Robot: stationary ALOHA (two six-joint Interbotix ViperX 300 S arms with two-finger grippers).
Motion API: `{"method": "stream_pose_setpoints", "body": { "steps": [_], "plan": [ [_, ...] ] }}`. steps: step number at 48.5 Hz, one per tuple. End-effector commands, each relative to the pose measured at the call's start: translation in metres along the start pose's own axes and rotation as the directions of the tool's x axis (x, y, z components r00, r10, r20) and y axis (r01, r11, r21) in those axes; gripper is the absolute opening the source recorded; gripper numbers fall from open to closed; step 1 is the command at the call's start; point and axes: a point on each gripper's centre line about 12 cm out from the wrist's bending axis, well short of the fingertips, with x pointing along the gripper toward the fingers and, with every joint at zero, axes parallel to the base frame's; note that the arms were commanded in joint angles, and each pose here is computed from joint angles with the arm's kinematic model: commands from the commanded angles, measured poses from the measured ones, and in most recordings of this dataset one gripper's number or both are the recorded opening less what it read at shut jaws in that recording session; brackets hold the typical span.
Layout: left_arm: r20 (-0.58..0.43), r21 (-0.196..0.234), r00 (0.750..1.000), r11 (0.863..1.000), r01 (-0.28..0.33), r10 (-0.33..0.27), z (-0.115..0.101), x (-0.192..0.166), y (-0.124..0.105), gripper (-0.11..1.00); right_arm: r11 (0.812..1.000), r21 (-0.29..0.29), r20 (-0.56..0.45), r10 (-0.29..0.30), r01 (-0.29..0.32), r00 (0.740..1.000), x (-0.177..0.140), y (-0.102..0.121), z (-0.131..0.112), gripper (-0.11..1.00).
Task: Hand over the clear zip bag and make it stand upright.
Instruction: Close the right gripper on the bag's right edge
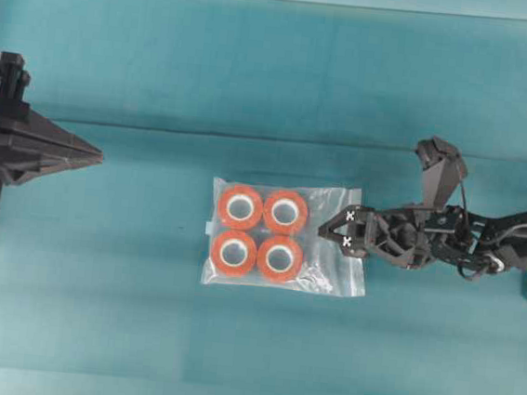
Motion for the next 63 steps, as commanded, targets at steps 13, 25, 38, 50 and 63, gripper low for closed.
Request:
{"method": "stream_pose_setpoints", "body": {
  "steps": [13, 25, 38, 50, 63],
  "plan": [
    [0.028, 0.005, 1.0, 1.0, -0.006, 0.006, 0.011, 0.002, 0.001, -0.01, 1.0, 0.019, -0.008, 0.004, -0.004, 1.0, 0.005, -0.002, -0.009, 0.93],
    [0.029, 0.005, 1.0, 1.0, -0.006, 0.006, 0.011, 0.002, 0.001, -0.01, 1.0, 0.014, -0.011, -0.027, 0.027, 1.0, 0.01, -0.009, -0.011, 0.93],
    [0.026, 0.002, 1.0, 1.0, -0.006, 0.006, 0.01, 0.002, 0.001, -0.01, 0.996, 0.042, -0.03, -0.081, 0.082, 0.996, 0.01, -0.017, -0.013, 0.85],
    [0.026, 0.002, 1.0, 1.0, -0.006, 0.006, 0.01, 0.002, 0.001, -0.01, 0.972, 0.066, -0.076, -0.22, 0.225, 0.973, 0.014, -0.04, -0.02, 0.59],
    [0.026, 0.002, 1.0, 1.0, -0.009, 0.009, 0.01, 0.002, 0.002, -0.01, 0.962, 0.1, -0.063, -0.248, 0.254, 0.967, 0.017, -0.047, -0.019, 0.11]
  ]
}}
